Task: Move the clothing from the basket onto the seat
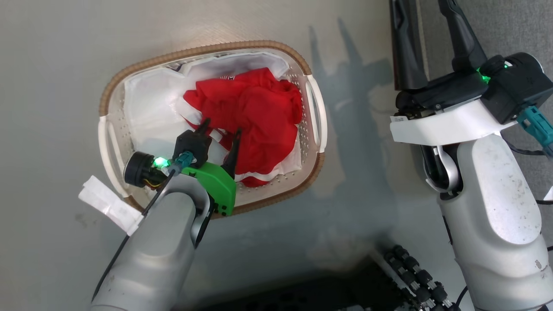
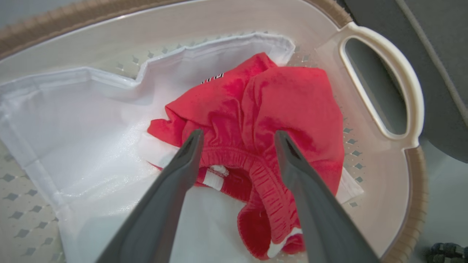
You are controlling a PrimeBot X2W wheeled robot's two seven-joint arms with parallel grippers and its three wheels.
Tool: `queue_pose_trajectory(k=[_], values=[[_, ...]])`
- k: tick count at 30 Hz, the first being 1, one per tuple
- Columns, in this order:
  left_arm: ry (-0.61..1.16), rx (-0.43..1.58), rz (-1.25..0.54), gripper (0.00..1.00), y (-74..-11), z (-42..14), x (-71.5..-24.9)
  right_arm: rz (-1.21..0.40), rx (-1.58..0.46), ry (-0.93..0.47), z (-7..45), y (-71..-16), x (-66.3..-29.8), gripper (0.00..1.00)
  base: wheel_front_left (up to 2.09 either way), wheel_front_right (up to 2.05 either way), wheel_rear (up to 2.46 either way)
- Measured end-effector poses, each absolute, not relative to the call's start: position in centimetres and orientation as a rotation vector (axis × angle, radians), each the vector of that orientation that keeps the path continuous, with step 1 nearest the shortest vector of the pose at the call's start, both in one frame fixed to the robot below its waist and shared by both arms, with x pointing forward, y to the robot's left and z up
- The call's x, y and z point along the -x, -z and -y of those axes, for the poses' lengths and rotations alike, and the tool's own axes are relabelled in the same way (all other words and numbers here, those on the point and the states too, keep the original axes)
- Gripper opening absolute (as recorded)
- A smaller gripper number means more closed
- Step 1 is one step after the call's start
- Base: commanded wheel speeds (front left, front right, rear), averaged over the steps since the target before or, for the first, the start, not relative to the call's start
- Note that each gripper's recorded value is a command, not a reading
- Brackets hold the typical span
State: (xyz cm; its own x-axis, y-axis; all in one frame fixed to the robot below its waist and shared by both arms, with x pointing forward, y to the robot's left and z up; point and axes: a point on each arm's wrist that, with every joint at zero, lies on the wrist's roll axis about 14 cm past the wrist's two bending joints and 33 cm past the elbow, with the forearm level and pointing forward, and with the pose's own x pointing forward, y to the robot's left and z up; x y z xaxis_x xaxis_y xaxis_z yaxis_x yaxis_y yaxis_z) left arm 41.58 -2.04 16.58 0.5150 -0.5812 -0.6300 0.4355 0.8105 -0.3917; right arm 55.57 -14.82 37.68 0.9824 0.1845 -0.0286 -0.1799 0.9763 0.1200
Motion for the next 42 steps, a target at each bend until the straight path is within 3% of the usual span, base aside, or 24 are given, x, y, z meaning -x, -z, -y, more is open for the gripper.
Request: queue_pose_trajectory(k=[16, 42], values=[[0.767, 0.23, -0.996, 1.0, -13.7, 5.3, -37.5, -0.061, -0.107, -0.184, 15.3, -36.5, -55.5, 1.0, 0.0, 0.0, 0.0], [0.881, 0.125, -1.05, 1.0, -12.2, 6.0, -37.8, -0.048, -0.1, -0.216, 14.3, -36.3, -55.7, 1.0, 0.0, 0.0, 0.0]])
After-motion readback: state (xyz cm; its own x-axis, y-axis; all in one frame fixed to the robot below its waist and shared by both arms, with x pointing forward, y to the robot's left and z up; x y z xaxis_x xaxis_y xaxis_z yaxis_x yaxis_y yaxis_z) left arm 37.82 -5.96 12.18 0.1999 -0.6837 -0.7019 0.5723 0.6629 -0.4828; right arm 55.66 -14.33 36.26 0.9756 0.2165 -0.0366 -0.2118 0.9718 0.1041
